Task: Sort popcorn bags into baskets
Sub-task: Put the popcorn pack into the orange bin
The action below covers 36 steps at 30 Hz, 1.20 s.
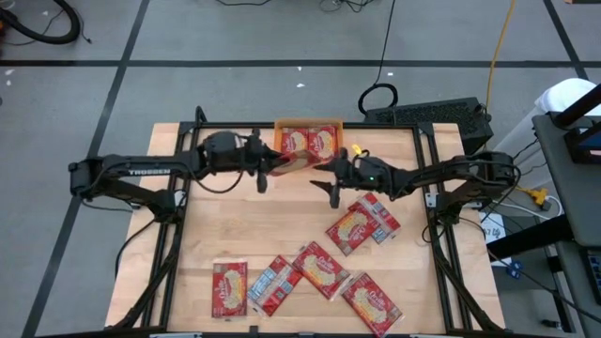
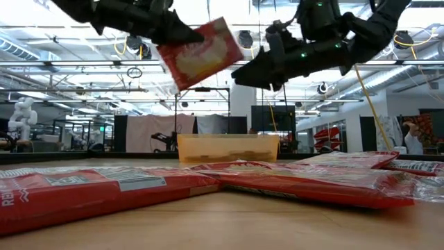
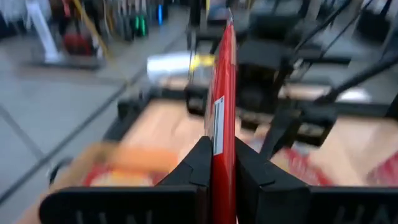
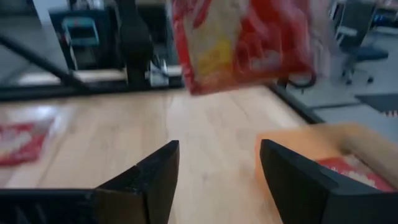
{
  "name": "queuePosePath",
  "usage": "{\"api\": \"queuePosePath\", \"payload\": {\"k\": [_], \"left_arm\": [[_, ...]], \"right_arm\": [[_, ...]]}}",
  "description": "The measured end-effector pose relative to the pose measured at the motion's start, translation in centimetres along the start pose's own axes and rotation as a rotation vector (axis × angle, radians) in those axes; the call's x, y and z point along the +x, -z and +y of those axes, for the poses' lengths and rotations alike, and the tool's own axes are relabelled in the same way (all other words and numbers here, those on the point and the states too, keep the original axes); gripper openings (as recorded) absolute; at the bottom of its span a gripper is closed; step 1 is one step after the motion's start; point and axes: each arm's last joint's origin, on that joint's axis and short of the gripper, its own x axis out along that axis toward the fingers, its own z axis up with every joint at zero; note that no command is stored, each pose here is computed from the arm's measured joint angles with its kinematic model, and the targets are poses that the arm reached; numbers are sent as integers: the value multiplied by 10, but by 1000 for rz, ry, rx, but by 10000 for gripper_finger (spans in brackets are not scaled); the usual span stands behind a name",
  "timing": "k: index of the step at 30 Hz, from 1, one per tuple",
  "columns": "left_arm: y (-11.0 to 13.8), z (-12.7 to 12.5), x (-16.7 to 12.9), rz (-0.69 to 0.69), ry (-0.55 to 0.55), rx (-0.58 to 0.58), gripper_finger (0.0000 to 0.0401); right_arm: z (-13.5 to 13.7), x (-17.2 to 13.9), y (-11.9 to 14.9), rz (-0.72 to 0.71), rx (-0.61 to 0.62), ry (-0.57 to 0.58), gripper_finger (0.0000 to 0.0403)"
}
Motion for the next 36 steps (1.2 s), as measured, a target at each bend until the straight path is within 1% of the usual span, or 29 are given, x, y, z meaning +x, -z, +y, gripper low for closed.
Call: {"api": "queuePosePath", "payload": {"k": [3, 5, 10, 13, 16, 19, 22, 25, 29, 30, 33, 36], "left_arm": [[3, -4, -1, -136, 13, -11, 34], [6, -6, -1, -196, 20, -16, 34], [1, -12, -2, -300, 43, -13, 35], [1, -16, 0, -322, 58, -9, 36], [-1, -18, 4, -378, 66, -1, 36], [3, -19, 9, -378, 67, -2, 36], [7, -18, 14, -385, 68, -9, 36], [10, -18, 19, -398, 70, -18, 37], [13, -18, 22, -388, 70, -17, 37], [13, -18, 22, -384, 68, -15, 37], [14, -16, 19, -342, 59, -9, 47], [10, -12, 9, -284, 51, -28, 78]], "right_arm": [[0, -2, -4, -71, 7, -1, 209], [0, -2, -6, -94, 8, -1, 206], [0, -4, -17, -209, 2, -3, 203], [0, -5, -24, -285, -12, -5, 203], [0, -6, -27, -314, -26, -43, 197], [-1, -7, -30, -337, -22, -90, 179], [-1, -7, -30, -335, -11, -97, 145], [-1, -7, -30, -336, -5, -99, 98], [-1, -7, -29, -333, -13, -96, 23], [-1, -7, -29, -330, -20, -94, 13], [-2, -6, -27, -306, -26, -87, 13], [-5, -6, -25, -270, -2, -82, 14]]}}
